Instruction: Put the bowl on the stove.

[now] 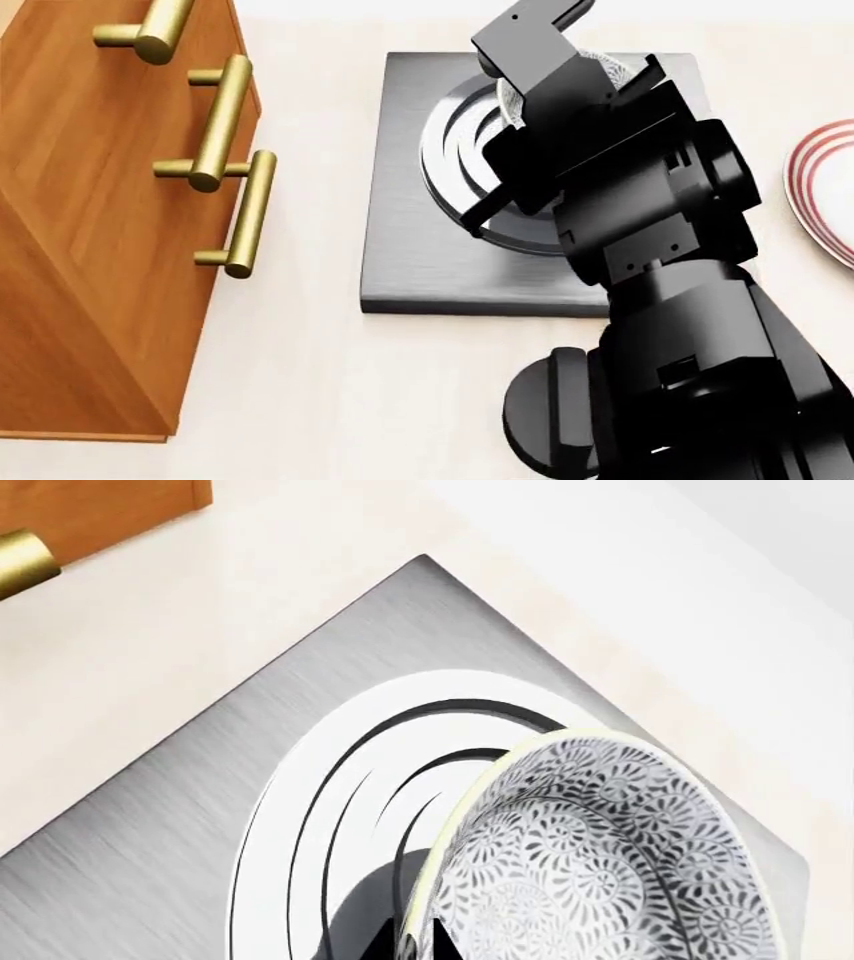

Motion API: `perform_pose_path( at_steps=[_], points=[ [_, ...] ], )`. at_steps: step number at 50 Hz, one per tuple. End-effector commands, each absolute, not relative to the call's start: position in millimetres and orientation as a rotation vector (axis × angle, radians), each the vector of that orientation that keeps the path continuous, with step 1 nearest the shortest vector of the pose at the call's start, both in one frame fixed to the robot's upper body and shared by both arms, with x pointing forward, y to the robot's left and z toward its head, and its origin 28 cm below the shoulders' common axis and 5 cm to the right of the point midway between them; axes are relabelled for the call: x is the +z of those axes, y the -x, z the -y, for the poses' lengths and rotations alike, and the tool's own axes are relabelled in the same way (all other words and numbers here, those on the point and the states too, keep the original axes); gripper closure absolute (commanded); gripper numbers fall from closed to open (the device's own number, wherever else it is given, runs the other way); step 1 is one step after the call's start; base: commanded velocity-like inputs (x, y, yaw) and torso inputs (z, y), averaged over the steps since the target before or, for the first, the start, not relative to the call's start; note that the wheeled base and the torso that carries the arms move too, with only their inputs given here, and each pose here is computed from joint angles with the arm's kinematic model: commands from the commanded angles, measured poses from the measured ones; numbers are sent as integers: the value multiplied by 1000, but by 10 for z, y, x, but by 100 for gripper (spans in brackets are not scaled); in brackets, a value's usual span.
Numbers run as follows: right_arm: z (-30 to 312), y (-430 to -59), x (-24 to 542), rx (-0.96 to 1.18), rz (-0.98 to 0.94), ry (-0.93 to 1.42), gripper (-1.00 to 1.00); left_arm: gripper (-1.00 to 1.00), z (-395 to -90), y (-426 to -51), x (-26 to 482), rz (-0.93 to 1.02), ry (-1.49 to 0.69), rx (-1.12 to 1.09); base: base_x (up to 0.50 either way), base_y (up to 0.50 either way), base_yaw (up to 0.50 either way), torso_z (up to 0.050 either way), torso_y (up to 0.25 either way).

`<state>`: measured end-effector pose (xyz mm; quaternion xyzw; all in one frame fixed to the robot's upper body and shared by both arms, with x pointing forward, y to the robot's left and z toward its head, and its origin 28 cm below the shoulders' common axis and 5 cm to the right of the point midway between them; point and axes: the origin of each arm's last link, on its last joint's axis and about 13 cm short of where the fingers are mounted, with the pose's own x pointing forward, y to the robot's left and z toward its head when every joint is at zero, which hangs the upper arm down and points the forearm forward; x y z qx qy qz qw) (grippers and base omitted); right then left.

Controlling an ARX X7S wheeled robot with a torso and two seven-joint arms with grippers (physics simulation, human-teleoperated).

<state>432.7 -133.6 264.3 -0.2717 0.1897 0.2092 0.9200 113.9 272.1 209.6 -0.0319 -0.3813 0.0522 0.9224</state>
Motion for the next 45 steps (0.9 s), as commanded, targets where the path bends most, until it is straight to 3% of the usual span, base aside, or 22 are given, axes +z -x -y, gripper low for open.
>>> perform_pose_path(
  at_steps=[1,6,26,27,43,44,45],
  points=[
    [1259,-4336,2669,460,-376,563,100,-100,-2722,-1139,2084,804,24,73,0,0,0,0,-189],
    [1259,-4336,2669,460,-376,563,100,-100,-2722,-1149,2084,803,25,84,2,0,0,0,-211],
    [1259,-4336,2669,460,-376,563,100,-100,-2726,-1146,2091,808,33,87,0,0,0,0,0],
    [1259,-4336,2669,460,-376,563,-100,-100,-2724,-1146,2090,808,32,85,0,0,0,0,0],
    [1259,-4336,2669,460,-376,563,-100,-100,-2719,-1144,2089,809,32,85,0,0,0,0,0],
    [1087,-4336,2486,545,-364,411,-100,-100,-2718,-1145,2088,809,33,84,0,0,0,0,0],
    [1087,-4336,2485,548,-362,405,-100,-100,-2719,-1146,2088,809,32,85,0,0,0,0,0]
  ],
)
